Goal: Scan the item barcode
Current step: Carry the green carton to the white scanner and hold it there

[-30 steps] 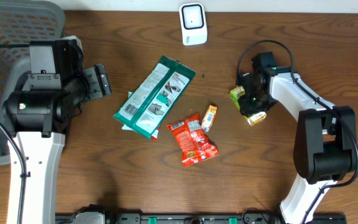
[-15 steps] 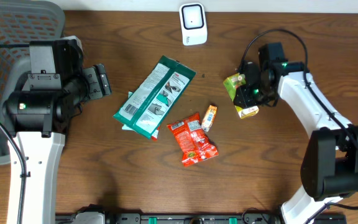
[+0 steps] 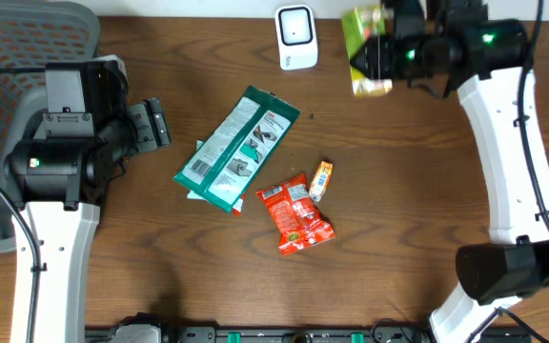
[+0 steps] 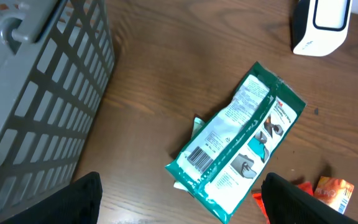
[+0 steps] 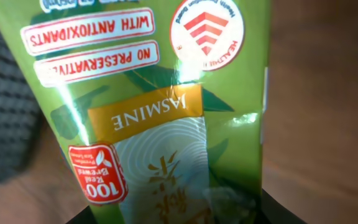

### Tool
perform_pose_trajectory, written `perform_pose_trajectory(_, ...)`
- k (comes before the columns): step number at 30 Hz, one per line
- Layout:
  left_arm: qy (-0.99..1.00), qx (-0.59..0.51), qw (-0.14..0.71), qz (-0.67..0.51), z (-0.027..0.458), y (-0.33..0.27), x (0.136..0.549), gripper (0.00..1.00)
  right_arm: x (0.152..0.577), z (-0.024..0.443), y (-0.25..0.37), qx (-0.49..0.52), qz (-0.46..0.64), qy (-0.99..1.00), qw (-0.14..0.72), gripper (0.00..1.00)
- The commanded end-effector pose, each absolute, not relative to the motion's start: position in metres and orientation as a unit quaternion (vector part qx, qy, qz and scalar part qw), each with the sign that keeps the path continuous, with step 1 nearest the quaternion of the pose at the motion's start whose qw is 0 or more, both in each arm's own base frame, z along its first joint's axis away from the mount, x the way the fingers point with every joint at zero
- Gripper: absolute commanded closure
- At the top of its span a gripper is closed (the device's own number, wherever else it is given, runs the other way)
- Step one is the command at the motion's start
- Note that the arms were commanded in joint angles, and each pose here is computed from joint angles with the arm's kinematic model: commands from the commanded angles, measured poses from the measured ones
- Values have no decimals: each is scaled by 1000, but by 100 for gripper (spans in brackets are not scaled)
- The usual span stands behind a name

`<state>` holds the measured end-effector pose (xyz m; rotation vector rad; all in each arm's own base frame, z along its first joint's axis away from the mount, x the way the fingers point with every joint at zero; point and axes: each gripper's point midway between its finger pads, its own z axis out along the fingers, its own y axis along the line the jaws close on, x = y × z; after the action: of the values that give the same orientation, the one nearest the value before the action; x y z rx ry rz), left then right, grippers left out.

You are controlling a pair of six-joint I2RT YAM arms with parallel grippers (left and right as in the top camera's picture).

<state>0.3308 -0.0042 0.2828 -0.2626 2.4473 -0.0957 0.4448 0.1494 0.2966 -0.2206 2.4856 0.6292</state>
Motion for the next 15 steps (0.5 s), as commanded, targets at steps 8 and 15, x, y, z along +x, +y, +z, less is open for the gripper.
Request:
perform_pose_trajectory(8, 934, -106, 339, -35, 289, -3, 332, 17, 531, 300, 240, -61, 444, 849, 281, 67)
perform_pose_trajectory(15, 934, -106, 339, -35, 289, -3, 332, 17, 585, 277, 276, -43, 559, 780, 279, 65)
